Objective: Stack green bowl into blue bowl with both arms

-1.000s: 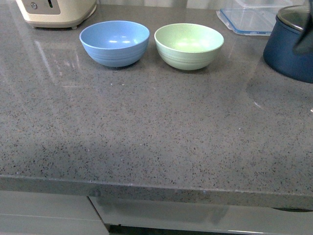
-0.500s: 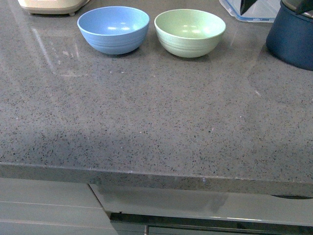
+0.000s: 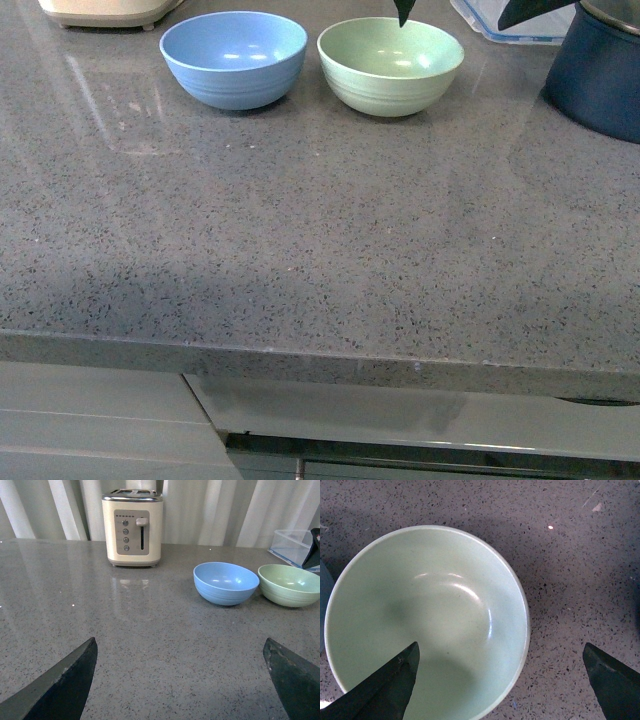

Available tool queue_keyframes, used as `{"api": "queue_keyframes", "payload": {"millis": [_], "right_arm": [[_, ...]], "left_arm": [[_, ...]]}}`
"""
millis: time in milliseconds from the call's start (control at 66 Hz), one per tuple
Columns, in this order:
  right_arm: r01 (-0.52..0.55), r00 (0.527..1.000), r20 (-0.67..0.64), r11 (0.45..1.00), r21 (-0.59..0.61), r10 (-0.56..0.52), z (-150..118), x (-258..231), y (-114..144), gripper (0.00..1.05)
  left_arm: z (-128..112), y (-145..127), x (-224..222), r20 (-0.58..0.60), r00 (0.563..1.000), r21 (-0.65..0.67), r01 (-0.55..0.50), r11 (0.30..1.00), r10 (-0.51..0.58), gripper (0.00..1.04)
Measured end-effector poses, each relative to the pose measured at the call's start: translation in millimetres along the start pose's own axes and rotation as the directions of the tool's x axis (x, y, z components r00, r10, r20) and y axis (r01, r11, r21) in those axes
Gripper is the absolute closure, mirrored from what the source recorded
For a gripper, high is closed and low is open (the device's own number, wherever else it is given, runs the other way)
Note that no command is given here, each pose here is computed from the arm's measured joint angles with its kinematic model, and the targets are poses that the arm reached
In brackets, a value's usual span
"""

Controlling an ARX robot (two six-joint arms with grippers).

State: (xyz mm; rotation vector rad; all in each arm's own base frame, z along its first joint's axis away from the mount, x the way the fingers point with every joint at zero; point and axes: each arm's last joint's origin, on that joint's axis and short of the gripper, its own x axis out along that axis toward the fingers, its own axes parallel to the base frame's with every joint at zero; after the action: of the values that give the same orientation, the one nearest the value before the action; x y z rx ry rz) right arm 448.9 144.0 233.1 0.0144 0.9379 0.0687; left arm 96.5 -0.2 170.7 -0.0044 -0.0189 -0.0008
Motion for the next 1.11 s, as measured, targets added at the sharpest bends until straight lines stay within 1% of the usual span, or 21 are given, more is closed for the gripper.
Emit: {"api": "queue_keyframes", "payload": {"millis": [167, 303, 606, 697, 894, 970, 985, 1030, 1045, 1091, 1106], "right_arm": [[0.003, 1.0, -0.02, 1.0, -0.006, -0.003, -1, 14, -3, 0.1], [0.007, 0.999, -0.037, 1.0, -0.016, -0.008, -1, 25, -10, 0.1], [0.003, 0.999, -0.044, 1.0, 0.003, -0.003, -1, 32, -20, 0.1], [-0.008, 0.999, -0.053, 1.0, 0.005, 0.008, -5, 36, -21, 0.1], [-0.03, 0.994, -0.108, 1.0, 0.001, 0.029, -23, 48, -19, 0.1], [-0.033, 0.993, -0.113, 0.999, -0.003, 0.033, -28, 50, -16, 0.19], [-0.04, 0.993, -0.114, 0.999, -0.004, 0.04, -29, 51, -15, 0.22], [-0.052, 0.991, -0.12, 0.999, -0.005, 0.051, -31, 52, -13, 0.27], [-0.056, 0.991, -0.124, 0.998, -0.007, 0.055, -33, 52, -12, 0.31], [-0.059, 0.991, -0.124, 0.998, -0.009, 0.057, -35, 52, -11, 0.36], [-0.062, 0.991, -0.123, 0.998, -0.008, 0.06, -36, 53, -10, 0.4]], "left_arm": [[0, 0, 0, 0.0, 1.0, 0.0, 0.0, 1.0, 0.0, 0.07], [0, 0, 0, 0.0, 1.0, 0.0, 0.0, 1.0, 0.0, 0.07], [0, 0, 0, 0.0, 1.0, 0.0, 0.0, 1.0, 0.0, 0.07], [0, 0, 0, 0.0, 1.0, 0.0, 0.0, 1.0, 0.0, 0.07], [0, 0, 0, 0.0, 1.0, 0.0, 0.0, 1.0, 0.0, 0.07], [0, 0, 0, 0.0, 1.0, 0.0, 0.0, 1.0, 0.0, 0.07], [0, 0, 0, 0.0, 1.0, 0.0, 0.0, 1.0, 0.0, 0.07], [0, 0, 0, 0.0, 1.0, 0.0, 0.0, 1.0, 0.0, 0.07], [0, 0, 0, 0.0, 1.0, 0.0, 0.0, 1.0, 0.0, 0.07], [0, 0, 0, 0.0, 1.0, 0.0, 0.0, 1.0, 0.0, 0.07], [0, 0, 0, 0.0, 1.0, 0.0, 0.0, 1.0, 0.0, 0.07]]}}
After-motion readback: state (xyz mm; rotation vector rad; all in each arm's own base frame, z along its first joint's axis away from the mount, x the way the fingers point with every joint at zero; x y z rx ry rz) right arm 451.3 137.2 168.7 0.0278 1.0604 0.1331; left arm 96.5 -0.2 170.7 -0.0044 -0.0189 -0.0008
